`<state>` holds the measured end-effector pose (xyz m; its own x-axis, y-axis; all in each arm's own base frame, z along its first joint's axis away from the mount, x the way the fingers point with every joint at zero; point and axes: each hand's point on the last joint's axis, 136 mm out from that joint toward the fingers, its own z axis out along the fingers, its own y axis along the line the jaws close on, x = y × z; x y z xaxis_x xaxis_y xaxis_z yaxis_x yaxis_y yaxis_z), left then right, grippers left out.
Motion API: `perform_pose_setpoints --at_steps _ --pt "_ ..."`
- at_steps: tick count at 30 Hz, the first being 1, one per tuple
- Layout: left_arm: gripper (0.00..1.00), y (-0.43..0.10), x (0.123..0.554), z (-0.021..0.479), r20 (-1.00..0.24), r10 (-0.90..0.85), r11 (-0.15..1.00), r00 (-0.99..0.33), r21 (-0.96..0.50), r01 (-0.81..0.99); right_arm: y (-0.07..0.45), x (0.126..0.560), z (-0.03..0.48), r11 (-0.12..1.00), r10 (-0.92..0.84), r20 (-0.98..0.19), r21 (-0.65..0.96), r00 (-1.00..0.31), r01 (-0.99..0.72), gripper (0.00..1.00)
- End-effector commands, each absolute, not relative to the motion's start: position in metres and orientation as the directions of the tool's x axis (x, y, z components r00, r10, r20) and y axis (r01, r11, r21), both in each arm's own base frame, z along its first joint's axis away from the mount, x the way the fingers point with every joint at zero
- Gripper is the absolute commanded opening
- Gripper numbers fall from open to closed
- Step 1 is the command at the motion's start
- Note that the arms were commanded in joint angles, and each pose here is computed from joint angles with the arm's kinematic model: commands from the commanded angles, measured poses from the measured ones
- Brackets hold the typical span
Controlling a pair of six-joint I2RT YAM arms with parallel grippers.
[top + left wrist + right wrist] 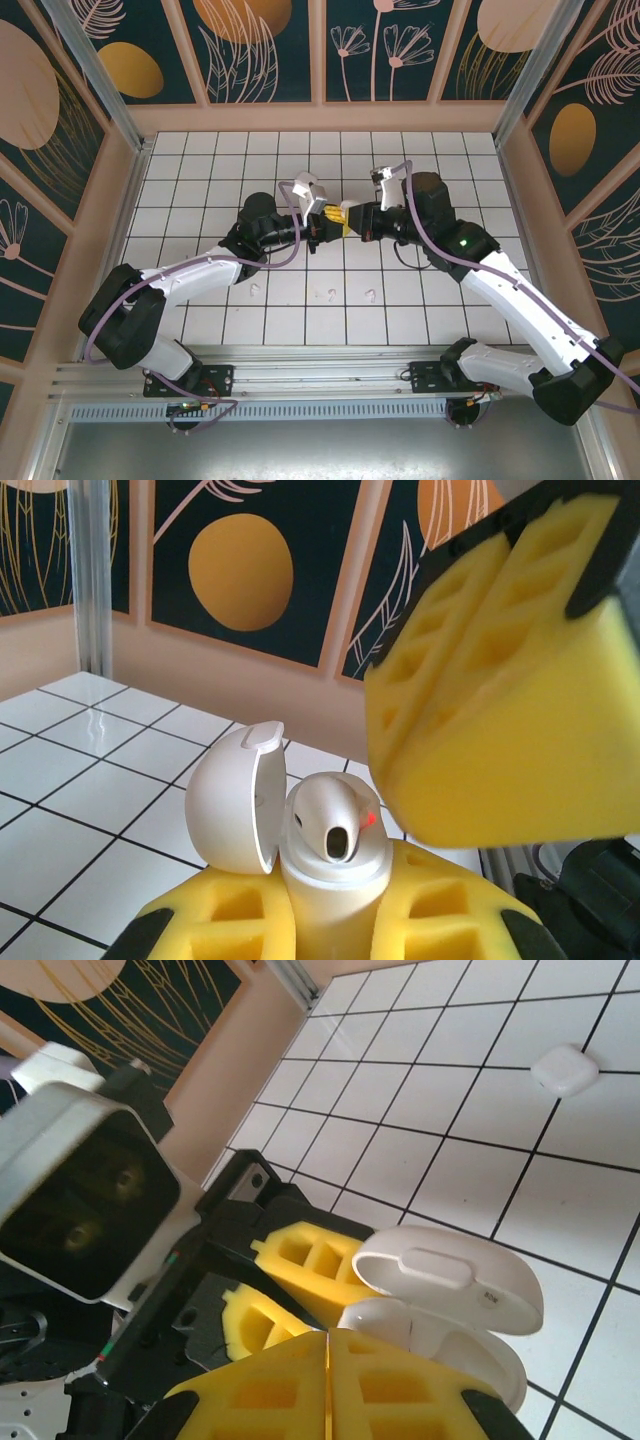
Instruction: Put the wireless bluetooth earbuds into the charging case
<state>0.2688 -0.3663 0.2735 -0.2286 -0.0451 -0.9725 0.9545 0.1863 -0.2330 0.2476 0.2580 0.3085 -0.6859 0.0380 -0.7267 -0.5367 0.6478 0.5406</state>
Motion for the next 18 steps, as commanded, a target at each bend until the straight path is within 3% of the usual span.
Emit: perform_pose_setpoints --at_steps 1,10,14,18 --pt "0.0 -0.365 0.266 0.297 -0.984 -0.074 0.169 -0.164 -0.175 0.97 0.26 0.246 0.306 0.631 0.034 -0.725 0.55 -0.688 -0.547 0.1" --pt "0.0 -0.348 0.274 0.291 -0.976 -0.09 0.215 -0.199 -0.214 0.953 0.256 0.243 0.336 0.611 0.077 -0.757 0.55 -0.648 -0.57 0.09" --pt "0.0 -0.31 0.284 0.286 -0.957 -0.154 0.278 -0.246 -0.281 0.918 0.24 0.25 0.339 0.676 0.113 -0.771 0.522 -0.627 -0.52 0.09" --pt "0.0 -0.282 0.285 0.271 -0.955 -0.139 0.379 -0.261 -0.295 0.877 0.227 0.262 0.307 0.75 0.114 -0.729 0.509 -0.675 -0.423 0.09"
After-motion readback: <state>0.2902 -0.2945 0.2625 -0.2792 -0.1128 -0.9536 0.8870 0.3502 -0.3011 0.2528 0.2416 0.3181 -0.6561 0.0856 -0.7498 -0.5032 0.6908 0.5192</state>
